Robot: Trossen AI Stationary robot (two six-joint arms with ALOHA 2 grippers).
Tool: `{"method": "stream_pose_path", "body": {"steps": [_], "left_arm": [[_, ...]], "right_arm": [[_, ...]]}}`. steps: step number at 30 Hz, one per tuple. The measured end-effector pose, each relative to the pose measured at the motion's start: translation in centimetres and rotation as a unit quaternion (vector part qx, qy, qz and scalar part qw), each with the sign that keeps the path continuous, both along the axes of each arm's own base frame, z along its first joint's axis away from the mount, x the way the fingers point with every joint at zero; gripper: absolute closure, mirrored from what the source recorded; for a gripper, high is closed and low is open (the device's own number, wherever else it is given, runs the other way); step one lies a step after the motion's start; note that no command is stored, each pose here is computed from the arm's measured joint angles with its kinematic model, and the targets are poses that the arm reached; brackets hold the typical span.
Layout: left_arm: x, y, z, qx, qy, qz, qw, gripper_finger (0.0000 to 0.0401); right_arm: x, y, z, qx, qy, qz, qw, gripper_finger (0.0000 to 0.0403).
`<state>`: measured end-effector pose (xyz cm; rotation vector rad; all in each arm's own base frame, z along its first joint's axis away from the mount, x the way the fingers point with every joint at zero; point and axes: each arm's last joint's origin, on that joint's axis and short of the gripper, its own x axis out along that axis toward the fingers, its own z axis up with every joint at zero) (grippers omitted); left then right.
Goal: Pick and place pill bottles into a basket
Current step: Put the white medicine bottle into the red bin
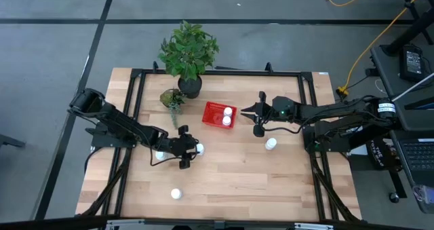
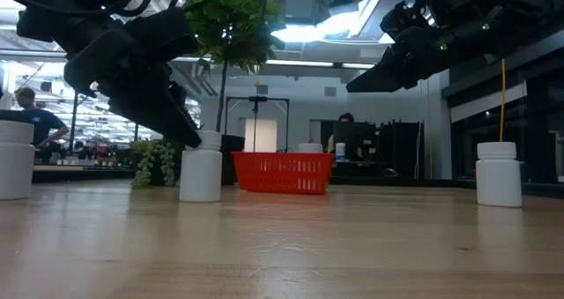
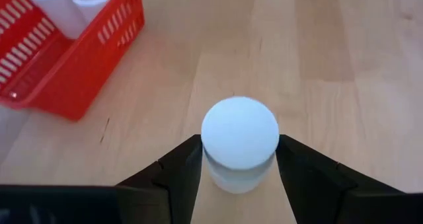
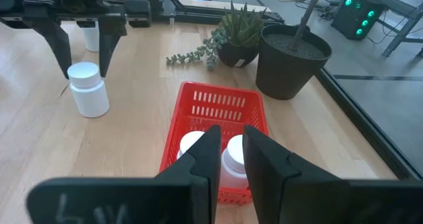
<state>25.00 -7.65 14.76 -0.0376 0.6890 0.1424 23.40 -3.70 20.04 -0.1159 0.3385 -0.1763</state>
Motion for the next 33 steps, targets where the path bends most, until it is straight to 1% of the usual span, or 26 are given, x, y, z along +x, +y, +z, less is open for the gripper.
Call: {"method": "stream_pose_path", "body": {"steps": [4,21,24,28,33], "left_arm": [[0.14,-0.06,0.19,0.000,-0.011,-0.004,1.000,0.0214],[0.10,-0.11,0.12,-0.007,-0.005,-0.014,1.000,0.0216],[0.10,-0.12,0.12,0.001,-0.004,-0.020,1.000,0.0228],[0.10,-0.11,0.12,0.006,-0.003,-0.024,1.000,0.0254],[0.09,-0.13,0.13,0.005,-0.002,-0.029,1.000,0.0256]], "right_arm": [[0.00,0.00,-0.01,0.000,0.000,0.000,1.000,0.0335],[0.00,0.00,-0.02,0.000,0.001,0.000,1.000,0.0335],[0.00,0.00,-0.01,0.000,0.001,0.000,1.000,0.0335],[0.00,0.00,-0.01,0.000,0.001,0.000,1.000,0.0335],[0.00,0.00,-0.02,0.000,0.001,0.000,1.000,0.0335]]}}
